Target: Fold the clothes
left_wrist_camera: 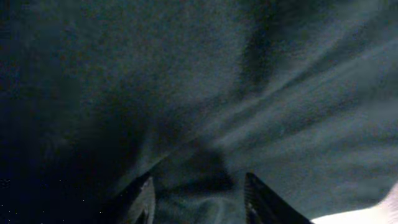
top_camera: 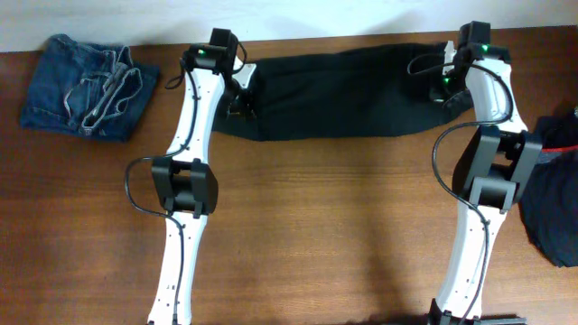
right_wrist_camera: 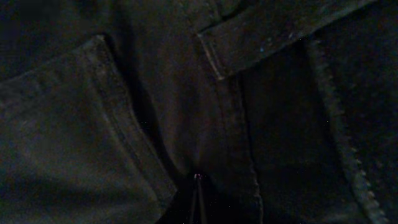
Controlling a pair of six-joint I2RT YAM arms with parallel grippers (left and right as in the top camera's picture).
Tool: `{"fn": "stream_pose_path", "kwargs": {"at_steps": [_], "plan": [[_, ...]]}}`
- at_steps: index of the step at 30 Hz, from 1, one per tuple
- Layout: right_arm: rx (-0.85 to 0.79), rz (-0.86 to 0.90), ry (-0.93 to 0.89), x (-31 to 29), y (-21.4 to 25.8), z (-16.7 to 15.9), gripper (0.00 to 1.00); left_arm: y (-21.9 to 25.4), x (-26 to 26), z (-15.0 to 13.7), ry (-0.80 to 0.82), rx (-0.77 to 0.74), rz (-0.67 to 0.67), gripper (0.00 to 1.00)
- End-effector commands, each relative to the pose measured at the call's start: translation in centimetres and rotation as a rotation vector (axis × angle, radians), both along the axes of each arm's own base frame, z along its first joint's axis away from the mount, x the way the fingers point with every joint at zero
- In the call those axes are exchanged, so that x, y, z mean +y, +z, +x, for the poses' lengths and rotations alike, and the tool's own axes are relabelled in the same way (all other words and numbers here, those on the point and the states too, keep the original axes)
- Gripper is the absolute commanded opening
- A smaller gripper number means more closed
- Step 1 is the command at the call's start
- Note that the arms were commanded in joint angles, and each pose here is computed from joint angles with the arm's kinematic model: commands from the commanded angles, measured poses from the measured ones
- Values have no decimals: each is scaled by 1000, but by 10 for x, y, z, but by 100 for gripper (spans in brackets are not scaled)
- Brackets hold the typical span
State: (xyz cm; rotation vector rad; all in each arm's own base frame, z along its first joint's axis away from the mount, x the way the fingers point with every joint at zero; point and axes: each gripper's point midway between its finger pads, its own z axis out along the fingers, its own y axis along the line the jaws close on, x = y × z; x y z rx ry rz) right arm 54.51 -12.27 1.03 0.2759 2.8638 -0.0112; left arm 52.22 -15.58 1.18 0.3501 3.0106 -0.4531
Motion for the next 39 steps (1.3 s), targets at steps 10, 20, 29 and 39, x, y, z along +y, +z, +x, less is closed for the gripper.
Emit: {"fn": "stream_pose_path", "kwargs": {"at_steps": [10, 20, 29, 39], "plan": [[247, -133, -263, -39, -19, -65, 4, -31, 71, -35, 55, 184, 251, 41], [202, -192, -335, -53, 34, -74, 4, -1, 84, -22, 89, 111, 247, 59], [41, -37, -307, -26, 97, -59, 66, 77, 83, -7, 111, -62, 217, 99], [28, 35, -234, -5, 141, -81, 99, 138, 91, -8, 133, -182, 223, 99]]}}
